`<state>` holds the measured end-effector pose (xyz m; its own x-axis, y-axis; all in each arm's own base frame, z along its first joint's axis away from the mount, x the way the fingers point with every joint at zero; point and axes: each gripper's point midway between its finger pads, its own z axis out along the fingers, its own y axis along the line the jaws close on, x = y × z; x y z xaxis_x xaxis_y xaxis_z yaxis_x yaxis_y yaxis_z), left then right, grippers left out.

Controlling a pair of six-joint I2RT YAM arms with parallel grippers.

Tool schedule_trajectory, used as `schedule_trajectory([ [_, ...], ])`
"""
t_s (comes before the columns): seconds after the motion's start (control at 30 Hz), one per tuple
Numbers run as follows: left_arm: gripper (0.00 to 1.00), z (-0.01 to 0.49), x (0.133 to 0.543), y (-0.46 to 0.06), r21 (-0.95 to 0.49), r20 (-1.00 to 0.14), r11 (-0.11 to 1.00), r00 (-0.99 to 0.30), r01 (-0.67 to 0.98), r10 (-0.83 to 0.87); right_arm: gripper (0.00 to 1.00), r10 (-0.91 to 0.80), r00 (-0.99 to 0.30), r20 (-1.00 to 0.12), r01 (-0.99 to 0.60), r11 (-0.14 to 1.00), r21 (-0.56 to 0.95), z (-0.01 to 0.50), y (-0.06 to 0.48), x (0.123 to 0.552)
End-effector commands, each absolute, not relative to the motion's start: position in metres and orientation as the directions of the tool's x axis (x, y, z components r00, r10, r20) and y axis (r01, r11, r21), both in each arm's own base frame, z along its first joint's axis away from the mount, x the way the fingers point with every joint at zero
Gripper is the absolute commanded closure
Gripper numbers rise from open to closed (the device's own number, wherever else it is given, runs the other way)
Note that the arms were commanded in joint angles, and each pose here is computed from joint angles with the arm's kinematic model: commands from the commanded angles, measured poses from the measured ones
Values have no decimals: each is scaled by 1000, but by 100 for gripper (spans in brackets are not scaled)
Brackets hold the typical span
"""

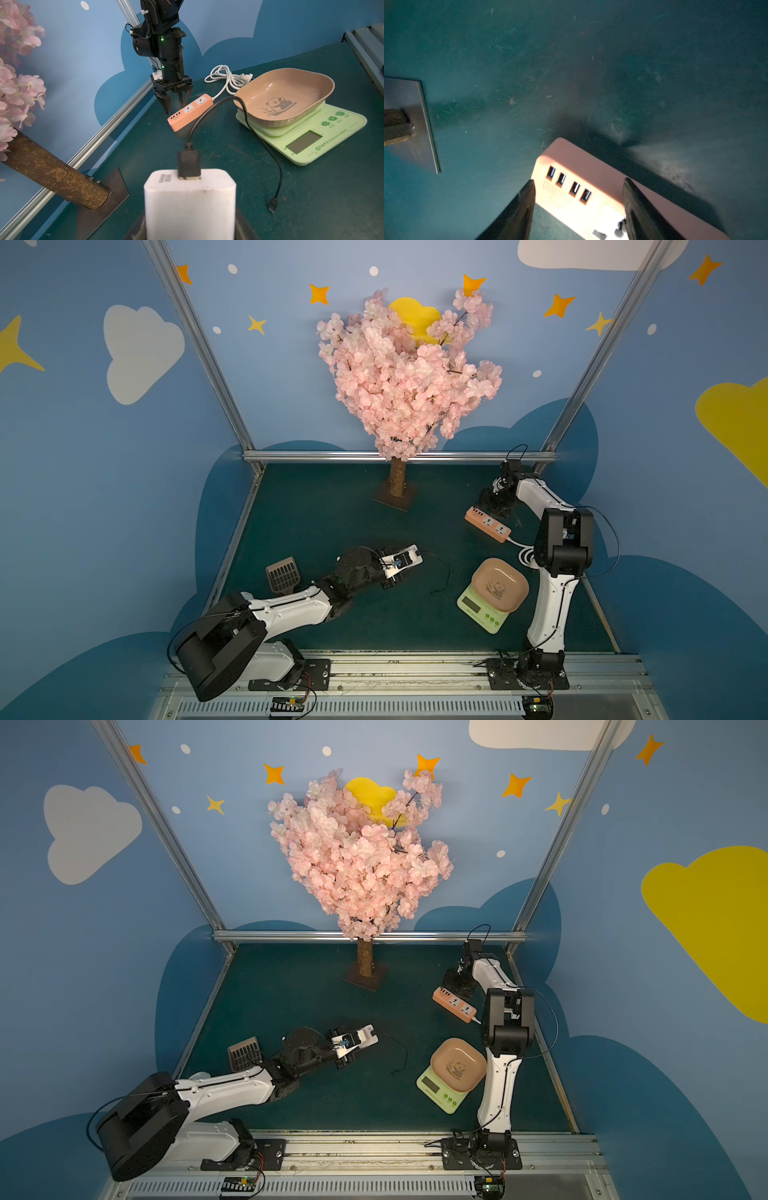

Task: Charge the electronic scale
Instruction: Move the socket to the center of the board, then insert the plug into the socket.

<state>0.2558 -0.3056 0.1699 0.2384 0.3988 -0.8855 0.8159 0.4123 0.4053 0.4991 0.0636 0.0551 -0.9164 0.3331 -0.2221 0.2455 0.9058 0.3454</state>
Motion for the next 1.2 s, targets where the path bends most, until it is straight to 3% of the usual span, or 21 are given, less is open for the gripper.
schedule_trajectory([
  [0.0, 73, 177, 251, -304, 415, -886, 409, 258, 813, 386, 34, 293, -942, -163, 216, 903, 372, 48, 89, 485],
  [0.43, 73, 175, 246, -304, 406, -888, 399, 253, 822, 383, 38, 146, -980, -139, 78, 910, 407, 57, 147, 425],
  [0.7, 73, 173, 251, -307, 383, -897, 416, 225, 825, 379, 42, 41, -968, -249, -78, 890, 450, 131, 180, 389],
  [0.97, 73, 177, 263, -311, 364, -907, 453, 198, 814, 373, 41, -139, -902, -409, -386, 682, 621, 218, 242, 308],
  [1.17, 73, 184, 265, -314, 367, -910, 456, 210, 811, 359, 37, -226, -865, -448, -493, 549, 675, 234, 265, 250],
])
